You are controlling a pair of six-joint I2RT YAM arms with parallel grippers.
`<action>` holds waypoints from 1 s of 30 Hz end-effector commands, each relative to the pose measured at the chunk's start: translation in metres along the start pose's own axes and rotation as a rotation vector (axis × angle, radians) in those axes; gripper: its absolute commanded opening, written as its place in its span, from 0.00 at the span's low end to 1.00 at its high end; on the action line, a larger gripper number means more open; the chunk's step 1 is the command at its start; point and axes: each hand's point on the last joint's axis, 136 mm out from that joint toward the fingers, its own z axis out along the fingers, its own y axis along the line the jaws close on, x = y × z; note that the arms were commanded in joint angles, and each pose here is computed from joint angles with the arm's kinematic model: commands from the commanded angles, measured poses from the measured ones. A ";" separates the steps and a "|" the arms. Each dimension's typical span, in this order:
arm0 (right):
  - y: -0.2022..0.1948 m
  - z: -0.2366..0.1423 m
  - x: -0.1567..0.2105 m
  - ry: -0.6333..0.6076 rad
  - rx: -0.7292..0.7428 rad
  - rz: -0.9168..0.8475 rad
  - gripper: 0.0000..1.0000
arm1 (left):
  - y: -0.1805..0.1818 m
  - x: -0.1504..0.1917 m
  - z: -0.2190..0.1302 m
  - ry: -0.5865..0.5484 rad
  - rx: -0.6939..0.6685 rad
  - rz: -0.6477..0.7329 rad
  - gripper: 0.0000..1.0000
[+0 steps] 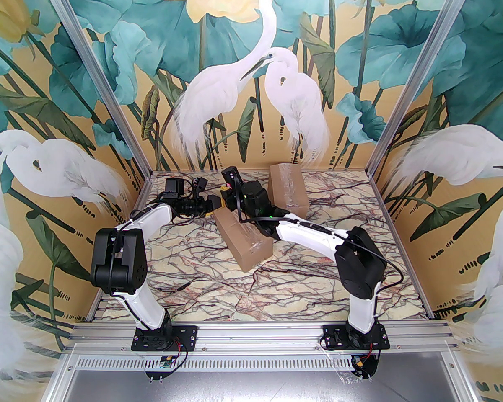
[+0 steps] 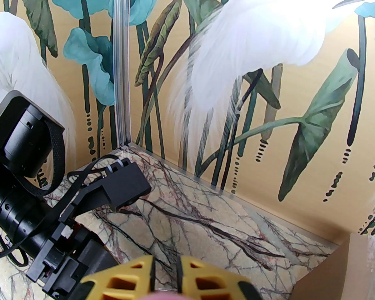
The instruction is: Unpack the express box
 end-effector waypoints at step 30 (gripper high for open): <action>0.016 -0.015 0.000 0.063 -0.035 0.043 0.00 | 0.061 0.016 0.002 0.001 -0.217 -0.160 0.62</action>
